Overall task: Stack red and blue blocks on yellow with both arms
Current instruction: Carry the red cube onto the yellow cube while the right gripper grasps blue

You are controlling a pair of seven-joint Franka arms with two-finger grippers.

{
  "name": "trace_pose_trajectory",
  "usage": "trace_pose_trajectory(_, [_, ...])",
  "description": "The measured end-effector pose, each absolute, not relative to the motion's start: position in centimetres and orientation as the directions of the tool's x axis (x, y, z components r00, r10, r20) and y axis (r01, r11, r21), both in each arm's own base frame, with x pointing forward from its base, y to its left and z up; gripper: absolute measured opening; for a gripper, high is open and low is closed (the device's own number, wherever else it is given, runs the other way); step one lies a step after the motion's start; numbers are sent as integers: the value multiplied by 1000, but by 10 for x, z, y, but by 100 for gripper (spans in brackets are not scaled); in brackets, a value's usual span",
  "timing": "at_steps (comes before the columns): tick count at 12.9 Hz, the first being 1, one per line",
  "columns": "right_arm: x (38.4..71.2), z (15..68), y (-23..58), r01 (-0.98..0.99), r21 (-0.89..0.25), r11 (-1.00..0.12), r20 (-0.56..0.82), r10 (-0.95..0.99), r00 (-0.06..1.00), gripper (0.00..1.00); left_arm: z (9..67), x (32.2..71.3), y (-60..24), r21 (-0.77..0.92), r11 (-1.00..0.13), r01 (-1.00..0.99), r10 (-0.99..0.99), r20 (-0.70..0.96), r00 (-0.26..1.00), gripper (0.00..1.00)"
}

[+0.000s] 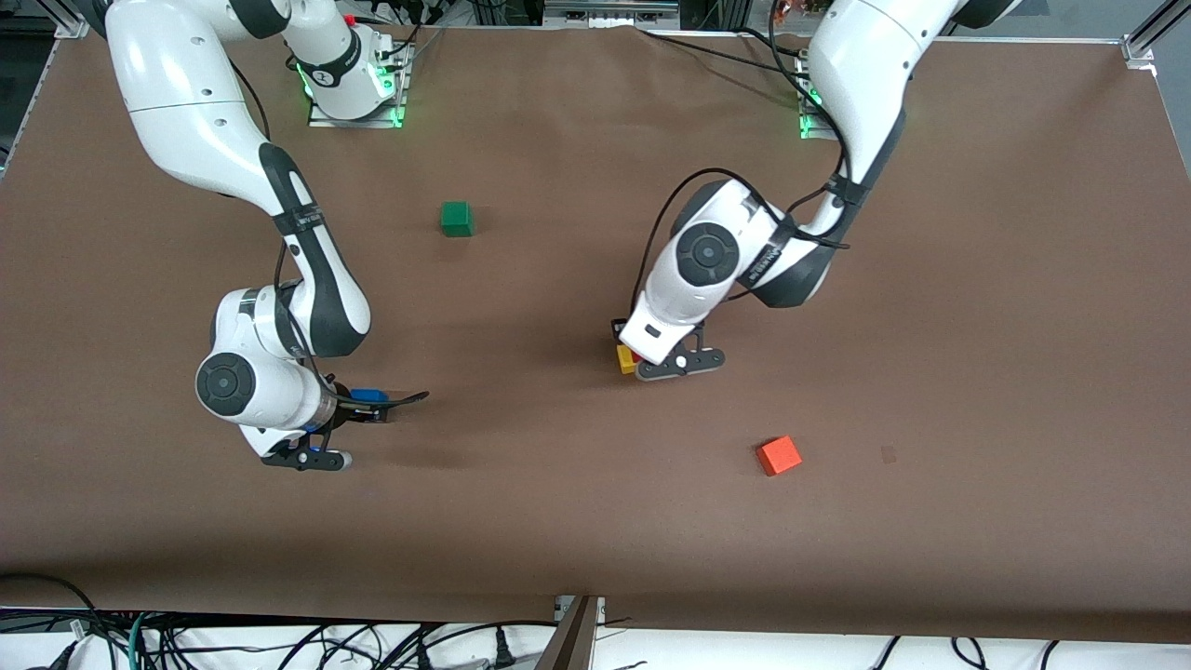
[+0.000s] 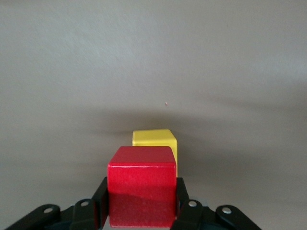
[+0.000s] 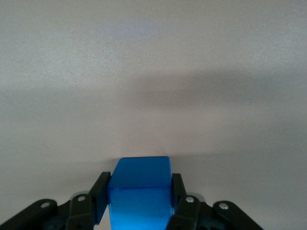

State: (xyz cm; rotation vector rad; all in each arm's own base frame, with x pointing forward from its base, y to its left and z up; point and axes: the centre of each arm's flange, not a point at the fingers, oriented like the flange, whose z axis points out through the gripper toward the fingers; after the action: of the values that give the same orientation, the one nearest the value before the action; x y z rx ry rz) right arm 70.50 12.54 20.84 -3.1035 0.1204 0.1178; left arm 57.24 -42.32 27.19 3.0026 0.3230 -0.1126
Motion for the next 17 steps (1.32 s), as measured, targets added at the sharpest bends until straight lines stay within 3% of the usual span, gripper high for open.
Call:
trace_pose_trajectory(3, [711,238,129,-65,-30,-997,-101,-62,993,56,262,561,-440,84,-972,220,214,-77,974,56])
trace_pose_trajectory(7, [714,359,137,-3,-40,-999,-125,2,992,56,255,565,-452,72,-969,234,231,-51,972,56])
trace_pose_trajectory(12, [690,474,137,40,-42,-998,-170,46,984,56,250,572,-448,55,-972,227,226,-26,974,56])
trace_pose_trajectory(17, [679,496,175,85,-44,-995,-156,91,984,56,248,571,-447,46,-974,223,222,-27,975,56])
